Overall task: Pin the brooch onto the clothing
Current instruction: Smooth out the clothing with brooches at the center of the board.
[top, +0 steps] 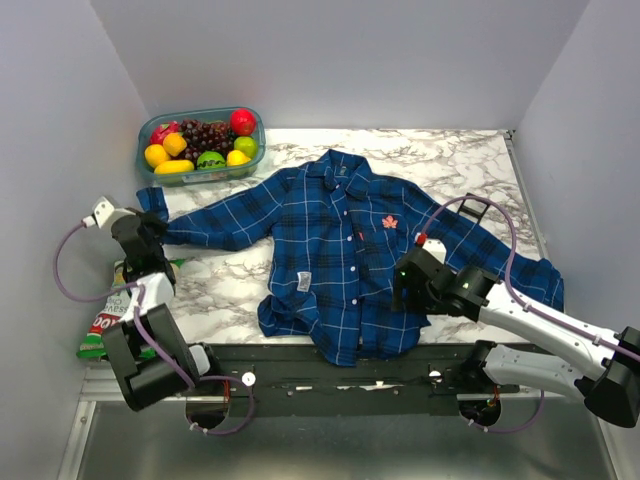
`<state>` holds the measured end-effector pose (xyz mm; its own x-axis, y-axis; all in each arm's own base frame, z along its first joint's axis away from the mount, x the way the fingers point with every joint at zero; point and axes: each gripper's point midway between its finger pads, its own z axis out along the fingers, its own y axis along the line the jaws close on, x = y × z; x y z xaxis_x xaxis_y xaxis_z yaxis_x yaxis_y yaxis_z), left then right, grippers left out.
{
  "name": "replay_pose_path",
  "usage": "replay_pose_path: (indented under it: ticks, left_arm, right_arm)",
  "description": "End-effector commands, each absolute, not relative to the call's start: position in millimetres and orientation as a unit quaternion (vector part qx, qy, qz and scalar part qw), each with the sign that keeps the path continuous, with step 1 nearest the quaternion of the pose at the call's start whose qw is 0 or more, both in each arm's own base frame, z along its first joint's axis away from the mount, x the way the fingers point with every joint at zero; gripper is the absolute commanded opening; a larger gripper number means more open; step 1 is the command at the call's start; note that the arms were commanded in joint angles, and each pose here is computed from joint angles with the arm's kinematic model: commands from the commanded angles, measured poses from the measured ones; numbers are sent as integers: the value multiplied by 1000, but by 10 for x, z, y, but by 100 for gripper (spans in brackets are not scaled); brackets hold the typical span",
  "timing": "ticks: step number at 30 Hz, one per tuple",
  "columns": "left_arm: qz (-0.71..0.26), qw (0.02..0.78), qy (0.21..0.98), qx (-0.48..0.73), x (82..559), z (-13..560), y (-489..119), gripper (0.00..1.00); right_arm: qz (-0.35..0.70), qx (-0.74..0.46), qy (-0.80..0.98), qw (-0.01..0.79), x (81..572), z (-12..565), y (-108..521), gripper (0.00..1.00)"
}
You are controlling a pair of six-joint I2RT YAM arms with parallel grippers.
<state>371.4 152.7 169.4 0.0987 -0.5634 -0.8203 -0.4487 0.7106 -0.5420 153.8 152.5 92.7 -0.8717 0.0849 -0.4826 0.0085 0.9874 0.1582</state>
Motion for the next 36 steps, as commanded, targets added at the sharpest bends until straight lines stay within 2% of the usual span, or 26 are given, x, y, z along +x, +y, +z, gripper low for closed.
replay_pose_path:
  ticks: [1, 5, 8, 11, 15, 21, 24, 26, 29, 35, 36]
  left_arm:
    - [17, 641, 617, -457, 3361, 1770, 1756, 11]
    - [22, 608, 622, -493, 3228, 1600, 1750, 15]
    - [37, 583, 627, -515, 3106, 1555, 1756, 26]
    - [54, 557, 636, -531, 2963, 1459, 1747, 29]
    - [41, 542, 636, -548, 2817, 1394, 1641, 54]
    - [5, 547, 651, -527, 2753, 1529, 1436, 61]
    - [-7, 564, 671, -481, 2811, 1737, 1292, 62]
    - [-30, 590, 681, -433, 2976, 1961, 1162, 61]
    - [-39, 578, 722, -377, 3235, 2083, 994, 60]
    - [-91, 559, 801, -195, 3829, 2147, 23, 61]
    - [-97, 555, 807, -176, 3879, 2144, -87, 61]
  right_arm:
    - [81, 24, 964, 251, 1518, 910, 1538, 81]
    - [87, 20, 963, 254, 1531, 932, 1567, 81]
    - [88, 17, 962, 257, 1527, 957, 1557, 81]
    - [87, 16, 961, 263, 1529, 978, 1527, 81]
    - [93, 14, 959, 268, 1529, 1015, 1528, 81]
    - [106, 12, 954, 280, 1520, 1088, 1507, 81]
    - [106, 6, 953, 284, 1521, 1104, 1498, 81]
    - [105, 6, 953, 285, 1533, 1107, 1504, 81]
    - [104, 6, 953, 285, 1548, 1107, 1517, 81]
    - [105, 12, 951, 289, 1618, 1146, 1588, 81]
    - [108, 15, 949, 295, 1651, 1208, 1610, 84]
